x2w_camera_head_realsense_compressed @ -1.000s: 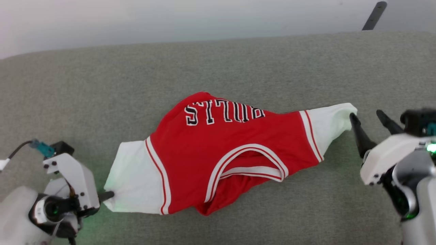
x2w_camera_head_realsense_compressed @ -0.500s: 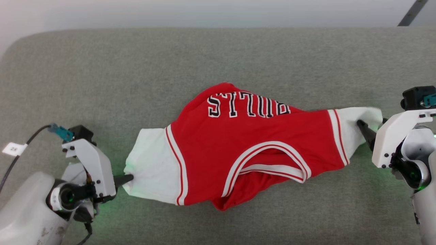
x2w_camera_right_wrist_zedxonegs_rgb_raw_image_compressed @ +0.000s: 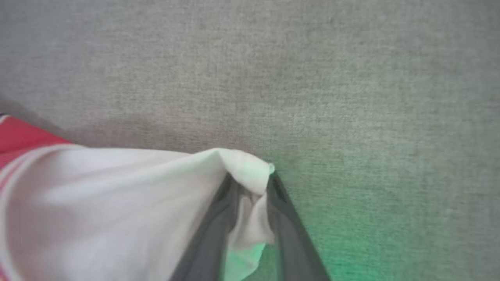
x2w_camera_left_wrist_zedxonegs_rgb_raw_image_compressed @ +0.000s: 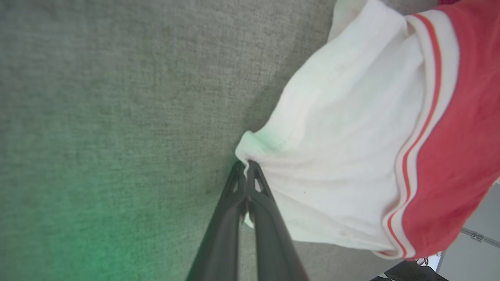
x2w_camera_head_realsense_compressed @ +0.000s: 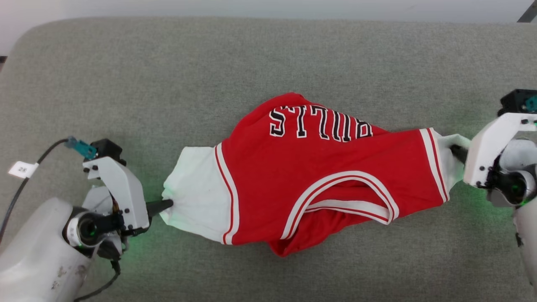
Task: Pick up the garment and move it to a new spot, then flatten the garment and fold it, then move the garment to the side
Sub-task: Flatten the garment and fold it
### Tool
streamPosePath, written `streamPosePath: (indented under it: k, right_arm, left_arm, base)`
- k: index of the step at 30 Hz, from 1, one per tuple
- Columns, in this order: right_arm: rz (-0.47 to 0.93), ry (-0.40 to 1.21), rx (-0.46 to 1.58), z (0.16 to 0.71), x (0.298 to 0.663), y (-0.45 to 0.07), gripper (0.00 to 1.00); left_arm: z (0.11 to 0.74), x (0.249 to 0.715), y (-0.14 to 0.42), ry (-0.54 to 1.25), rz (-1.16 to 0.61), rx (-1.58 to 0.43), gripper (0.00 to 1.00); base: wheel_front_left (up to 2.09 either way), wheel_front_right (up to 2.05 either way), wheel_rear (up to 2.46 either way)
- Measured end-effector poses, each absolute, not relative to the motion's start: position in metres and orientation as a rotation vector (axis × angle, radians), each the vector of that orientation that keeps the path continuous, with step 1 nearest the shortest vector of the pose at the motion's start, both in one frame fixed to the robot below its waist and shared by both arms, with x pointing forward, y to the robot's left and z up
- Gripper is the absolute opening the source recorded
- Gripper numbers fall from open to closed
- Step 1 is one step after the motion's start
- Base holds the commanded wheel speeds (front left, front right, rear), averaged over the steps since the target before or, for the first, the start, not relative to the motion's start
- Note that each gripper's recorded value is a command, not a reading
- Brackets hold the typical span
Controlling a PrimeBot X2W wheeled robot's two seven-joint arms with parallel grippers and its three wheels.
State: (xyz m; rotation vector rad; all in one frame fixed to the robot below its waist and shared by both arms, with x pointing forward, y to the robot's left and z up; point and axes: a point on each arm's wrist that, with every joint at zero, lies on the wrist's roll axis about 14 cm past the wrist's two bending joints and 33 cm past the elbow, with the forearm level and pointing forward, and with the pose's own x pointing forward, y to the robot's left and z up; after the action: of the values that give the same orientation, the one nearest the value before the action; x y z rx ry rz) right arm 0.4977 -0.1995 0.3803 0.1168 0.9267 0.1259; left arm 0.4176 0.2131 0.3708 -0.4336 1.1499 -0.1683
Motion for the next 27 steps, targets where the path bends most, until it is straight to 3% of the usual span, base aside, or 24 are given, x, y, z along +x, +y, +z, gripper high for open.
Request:
streamPosePath:
  k: [11, 19, 27]
  right_arm:
    - [0.211, 0.897, 0.192, 0.426, 0.504, -0.175, 0.00]
    - [0.267, 0.646, 0.212, 0.531, 0.528, -0.161, 0.00]
    - [0.300, 0.276, 0.218, 0.661, 0.534, -0.144, 0.00]
  left_arm:
    - [0.425, 0.448, 0.220, 1.046, -0.172, -0.369, 0.00]
    - [0.526, 0.479, 0.214, 0.831, -0.219, -0.261, 0.00]
    - [0.649, 0.491, 0.208, 0.520, -0.236, -0.158, 0.00]
  base:
    - [0.00, 0.00, 0.00]
    - [0.00, 0.00, 0.00]
    - [0.00, 0.00, 0.00]
